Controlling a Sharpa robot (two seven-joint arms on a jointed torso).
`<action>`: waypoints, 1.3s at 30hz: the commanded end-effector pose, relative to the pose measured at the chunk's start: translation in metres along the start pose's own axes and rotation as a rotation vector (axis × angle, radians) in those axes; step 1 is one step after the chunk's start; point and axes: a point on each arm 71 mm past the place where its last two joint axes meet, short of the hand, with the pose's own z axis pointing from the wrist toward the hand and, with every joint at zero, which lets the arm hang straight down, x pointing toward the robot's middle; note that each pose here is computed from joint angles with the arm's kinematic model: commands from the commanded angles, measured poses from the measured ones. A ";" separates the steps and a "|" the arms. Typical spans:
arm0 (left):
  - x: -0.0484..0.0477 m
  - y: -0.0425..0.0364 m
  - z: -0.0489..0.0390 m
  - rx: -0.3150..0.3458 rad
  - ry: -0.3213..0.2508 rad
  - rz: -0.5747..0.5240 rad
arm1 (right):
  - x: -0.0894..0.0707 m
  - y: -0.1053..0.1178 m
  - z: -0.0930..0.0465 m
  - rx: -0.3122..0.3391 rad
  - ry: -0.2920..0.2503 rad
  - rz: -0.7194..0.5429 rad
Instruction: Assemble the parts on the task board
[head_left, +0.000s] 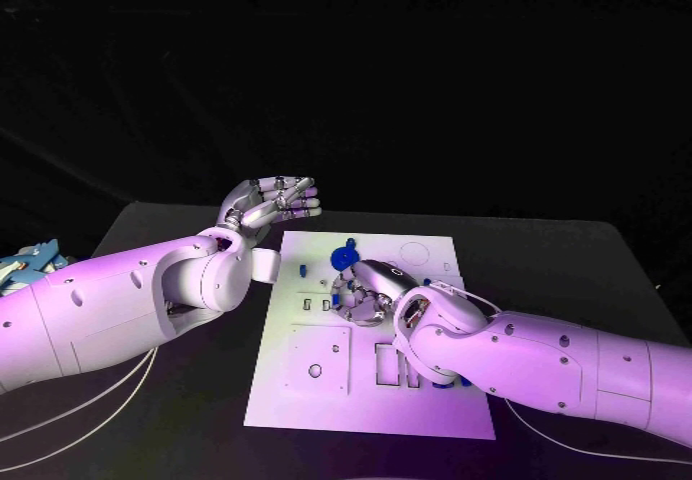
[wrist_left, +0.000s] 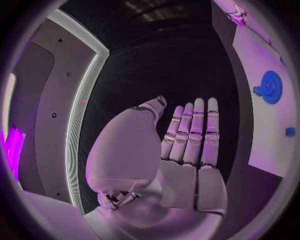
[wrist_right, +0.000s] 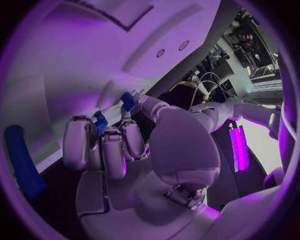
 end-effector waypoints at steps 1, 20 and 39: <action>0.0012 -0.0008 0.0003 0.006 0.007 -0.003 | 0.006 -0.003 -0.001 0.010 0.037 -0.013; 0.0008 -0.0007 0.0003 0.003 0.007 -0.003 | 0.005 -0.002 -0.002 0.006 0.020 -0.013; 0.0002 -0.0006 0.0003 0.001 0.007 -0.003 | 0.003 0.000 -0.002 -0.012 -0.004 -0.007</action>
